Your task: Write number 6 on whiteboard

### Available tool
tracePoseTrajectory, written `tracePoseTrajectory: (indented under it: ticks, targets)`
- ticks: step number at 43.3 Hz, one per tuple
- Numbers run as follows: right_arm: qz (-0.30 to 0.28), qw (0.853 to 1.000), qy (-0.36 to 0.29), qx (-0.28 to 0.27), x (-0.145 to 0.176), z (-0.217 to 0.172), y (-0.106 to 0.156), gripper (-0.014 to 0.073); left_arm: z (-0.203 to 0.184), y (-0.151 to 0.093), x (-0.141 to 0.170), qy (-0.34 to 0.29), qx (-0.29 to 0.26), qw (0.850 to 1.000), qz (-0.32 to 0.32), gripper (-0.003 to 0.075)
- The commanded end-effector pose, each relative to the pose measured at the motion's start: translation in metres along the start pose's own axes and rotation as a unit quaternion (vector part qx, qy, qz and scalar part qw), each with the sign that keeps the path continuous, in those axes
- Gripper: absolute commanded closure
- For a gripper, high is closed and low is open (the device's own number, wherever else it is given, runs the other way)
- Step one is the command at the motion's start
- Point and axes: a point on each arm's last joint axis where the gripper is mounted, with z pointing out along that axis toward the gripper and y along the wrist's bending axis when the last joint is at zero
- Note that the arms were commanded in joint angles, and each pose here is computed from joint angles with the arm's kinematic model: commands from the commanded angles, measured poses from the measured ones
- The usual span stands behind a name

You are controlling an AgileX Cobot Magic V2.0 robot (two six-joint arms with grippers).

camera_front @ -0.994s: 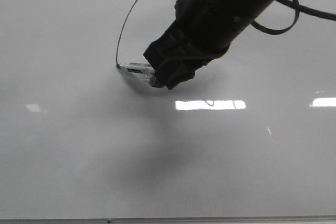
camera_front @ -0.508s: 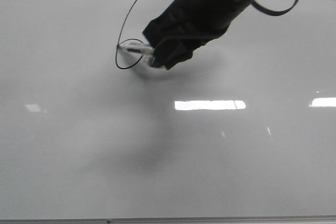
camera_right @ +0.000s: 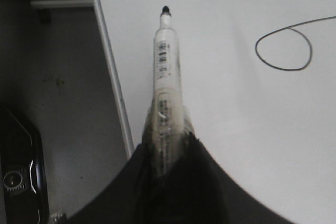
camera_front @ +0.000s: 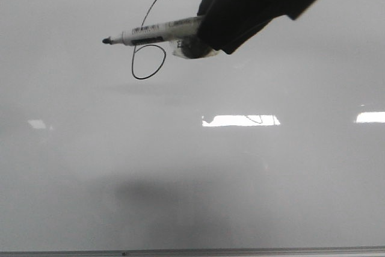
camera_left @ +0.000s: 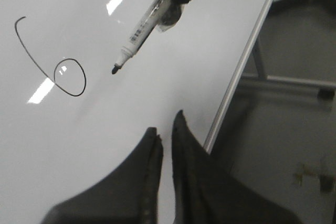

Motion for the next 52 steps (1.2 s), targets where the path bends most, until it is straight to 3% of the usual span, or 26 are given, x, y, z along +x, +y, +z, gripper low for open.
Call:
tracePoseTrajectory:
  ticks: [1,5,7,11,18,25,36,52]
  targets:
    - [-0.033,0.999,-0.028,0.017,-0.011,-0.016,0.000,0.0654,0.013,0.014,-0.027,0.005,-0.002,0.999,0.051,0.0478]
    - [-0.051,0.998,-0.026,0.012,-0.013,-0.016,0.005,0.0654,0.030,0.021,-0.043,0.023,0.011,0.996,0.089,0.0293]
    - [-0.057,0.998,-0.028,0.008,-0.015,-0.015,0.008,0.0654,0.039,0.023,-0.050,0.029,0.019,0.994,0.102,0.0241]
    - [-0.067,0.997,-0.035,-0.001,-0.020,-0.015,0.015,0.0654,0.057,0.022,-0.058,0.040,0.036,0.990,0.134,0.0231]
    - [-0.078,0.996,-0.049,-0.005,-0.026,-0.015,0.021,0.0654,0.085,0.020,-0.063,0.054,0.047,0.985,0.155,0.0293]
    - [-0.080,0.995,-0.055,-0.003,-0.027,-0.015,0.022,0.0654,0.091,0.022,-0.068,0.024,0.031,0.987,0.156,0.0356]
    - [-0.078,0.995,-0.068,0.005,-0.029,-0.022,0.022,0.0654,0.101,0.020,-0.066,0.034,0.039,0.986,0.157,0.0404]
    - [-0.075,0.995,-0.071,0.008,-0.030,-0.023,0.022,0.0645,0.102,0.020,-0.069,0.016,0.031,0.988,0.152,0.0619]
